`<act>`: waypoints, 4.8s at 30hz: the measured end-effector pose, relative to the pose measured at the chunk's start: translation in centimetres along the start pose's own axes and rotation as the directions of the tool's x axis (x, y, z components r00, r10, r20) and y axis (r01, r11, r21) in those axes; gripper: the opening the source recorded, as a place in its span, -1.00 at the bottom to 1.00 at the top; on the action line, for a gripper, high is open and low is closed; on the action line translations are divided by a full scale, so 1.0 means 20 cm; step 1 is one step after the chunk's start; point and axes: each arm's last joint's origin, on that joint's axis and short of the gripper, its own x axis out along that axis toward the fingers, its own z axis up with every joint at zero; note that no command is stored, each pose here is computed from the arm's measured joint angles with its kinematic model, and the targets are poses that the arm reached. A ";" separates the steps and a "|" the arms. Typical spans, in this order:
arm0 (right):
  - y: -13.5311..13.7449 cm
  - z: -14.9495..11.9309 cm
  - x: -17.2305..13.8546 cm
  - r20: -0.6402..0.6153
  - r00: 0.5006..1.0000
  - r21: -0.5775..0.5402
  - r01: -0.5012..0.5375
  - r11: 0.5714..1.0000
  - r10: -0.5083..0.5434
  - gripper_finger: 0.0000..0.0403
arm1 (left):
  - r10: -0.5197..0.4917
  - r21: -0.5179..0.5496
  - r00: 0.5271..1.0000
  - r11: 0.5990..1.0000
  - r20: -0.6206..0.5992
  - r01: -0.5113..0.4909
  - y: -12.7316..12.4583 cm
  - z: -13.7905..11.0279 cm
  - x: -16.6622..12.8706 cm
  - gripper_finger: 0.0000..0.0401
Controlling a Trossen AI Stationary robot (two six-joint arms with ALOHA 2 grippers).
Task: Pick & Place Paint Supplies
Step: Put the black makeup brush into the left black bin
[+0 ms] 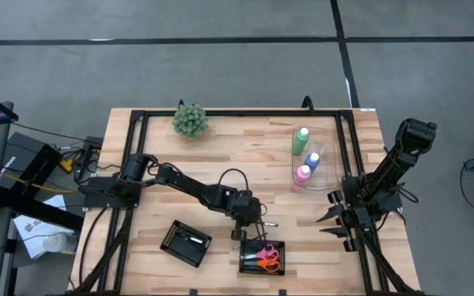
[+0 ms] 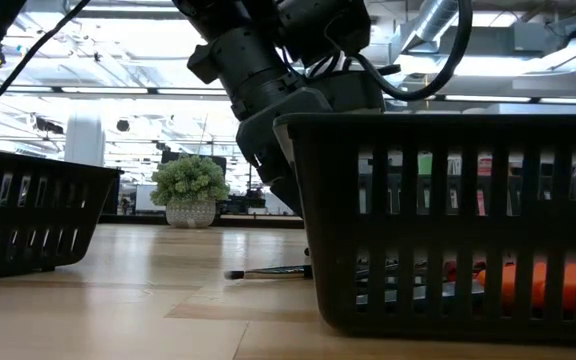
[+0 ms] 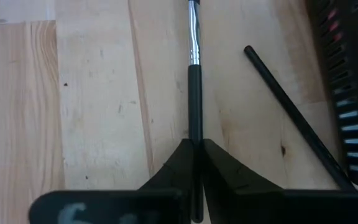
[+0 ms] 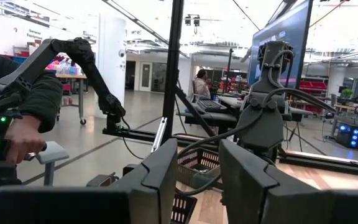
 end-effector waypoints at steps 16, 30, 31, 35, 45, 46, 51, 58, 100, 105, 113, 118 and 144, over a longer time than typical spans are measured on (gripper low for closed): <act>0.00 0.00 0.00 0.000 1.000 0.002 0.000 1.000 0.000 -0.46 | -0.023 -0.013 1.000 1.000 0.002 0.023 0.00 0.00 0.00 -0.98; 0.00 -0.01 0.00 -0.010 1.000 0.005 -0.005 1.000 0.005 -0.46 | -0.060 -0.006 0.985 0.998 0.164 0.061 -0.01 0.07 0.01 -0.99; 0.00 -0.01 0.00 -0.010 1.000 0.005 -0.005 1.000 0.005 -0.46 | -0.060 -0.005 0.983 0.998 0.171 0.062 -0.01 0.07 0.01 -0.99; 0.00 -0.01 0.00 -0.011 1.000 0.004 -0.006 1.000 0.006 -0.46 | -0.061 -0.003 0.979 0.998 0.196 0.063 -0.01 0.08 0.01 -0.99; 0.00 -0.01 0.00 -0.012 1.000 0.002 -0.010 1.000 0.010 -0.46 | -0.055 -0.042 0.967 0.997 0.247 0.068 0.03 0.04 0.04 -0.99; 0.00 -0.01 0.00 -0.012 1.000 0.002 -0.010 1.000 0.010 -0.46 | -0.056 -0.047 0.967 0.996 0.249 0.070 0.03 0.03 0.04 -0.99; 0.00 -0.01 0.00 -0.012 1.000 0.004 -0.010 1.000 0.010 -0.46 | -0.002 -0.099 0.973 0.995 0.232 0.025 0.10 0.02 0.04 -0.99; 0.00 -0.01 0.00 -0.012 1.000 0.005 -0.009 1.000 0.010 -0.46 | 0.143 -0.168 0.976 0.979 0.161 -0.116 0.23 -0.01 0.04 -0.99; 0.01 -0.01 0.00 -0.015 1.000 0.022 -0.018 1.000 0.018 -0.46 | 0.143 -0.211 0.976 0.961 -0.165 -0.176 0.47 -0.15 -0.10 -0.93; 0.01 -0.01 0.00 -0.015 1.000 0.021 -0.018 1.000 0.018 -0.46 | 0.137 -0.212 0.977 0.962 -0.165 -0.171 0.47 -0.15 -0.10 -0.96; 0.01 -0.01 0.00 -0.015 1.000 0.021 -0.018 1.000 0.018 -0.46 | 0.133 -0.206 0.979 0.965 -0.156 -0.164 0.48 -0.14 -0.10 -0.96; 0.01 -0.01 0.00 -0.015 1.000 0.021 -0.018 1.000 0.018 -0.46 | 0.138 -0.204 0.983 0.966 -0.125 -0.161 0.47 -0.13 -0.11 -0.96; 0.01 -0.02 0.00 -0.030 0.999 0.015 -0.023 1.000 0.023 -0.46 | 0.168 -0.216 0.955 0.970 0.245 -0.116 0.36 -0.17 -0.20 -0.99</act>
